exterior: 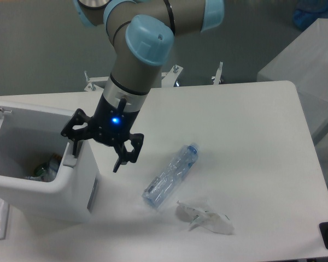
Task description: Open the trash can
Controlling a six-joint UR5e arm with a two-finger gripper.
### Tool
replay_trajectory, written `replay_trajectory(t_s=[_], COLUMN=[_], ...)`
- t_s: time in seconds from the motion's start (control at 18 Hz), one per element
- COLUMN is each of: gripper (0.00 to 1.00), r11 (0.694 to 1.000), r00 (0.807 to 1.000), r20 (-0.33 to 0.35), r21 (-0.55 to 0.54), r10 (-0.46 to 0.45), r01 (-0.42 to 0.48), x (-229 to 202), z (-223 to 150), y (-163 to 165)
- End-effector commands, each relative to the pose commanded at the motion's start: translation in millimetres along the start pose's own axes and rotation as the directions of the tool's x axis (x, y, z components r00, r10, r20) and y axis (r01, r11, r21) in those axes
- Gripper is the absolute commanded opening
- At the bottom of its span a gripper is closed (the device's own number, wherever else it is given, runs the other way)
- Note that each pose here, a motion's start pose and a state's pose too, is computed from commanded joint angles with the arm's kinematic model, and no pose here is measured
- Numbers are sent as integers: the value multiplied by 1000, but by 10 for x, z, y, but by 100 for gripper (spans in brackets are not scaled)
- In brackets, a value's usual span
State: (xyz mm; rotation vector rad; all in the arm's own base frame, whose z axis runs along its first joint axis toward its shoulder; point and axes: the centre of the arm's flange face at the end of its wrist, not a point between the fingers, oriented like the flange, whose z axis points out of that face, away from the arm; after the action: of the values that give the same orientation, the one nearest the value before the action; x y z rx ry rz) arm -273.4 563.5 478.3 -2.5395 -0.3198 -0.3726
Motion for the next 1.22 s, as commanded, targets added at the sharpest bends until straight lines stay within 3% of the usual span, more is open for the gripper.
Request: replay_trajectory(t_s=[0.33, 0.5, 0.61, 0.72, 0.83, 1.06, 1.22], gripper=[100, 100, 100, 100, 100, 100, 100], r11=[994, 986, 984, 987, 983, 980, 940], r00=[991, 977, 953, 921, 896, 891, 875], r20=[129, 201, 283, 364, 404, 412, 364], r21=[97, 131, 108, 17, -86, -143, -245], r10=[41, 77, 106, 141, 186, 189, 318], r01=[-54, -105, -141, -158, -165, -142, -239], x=[-157, -296, -569, -1025, -1466, -2094, -2569], z=[-669, -695, -653, -565, -370, -189, -73], y=[-354, -447, -435, -295, -137, -31, 197])
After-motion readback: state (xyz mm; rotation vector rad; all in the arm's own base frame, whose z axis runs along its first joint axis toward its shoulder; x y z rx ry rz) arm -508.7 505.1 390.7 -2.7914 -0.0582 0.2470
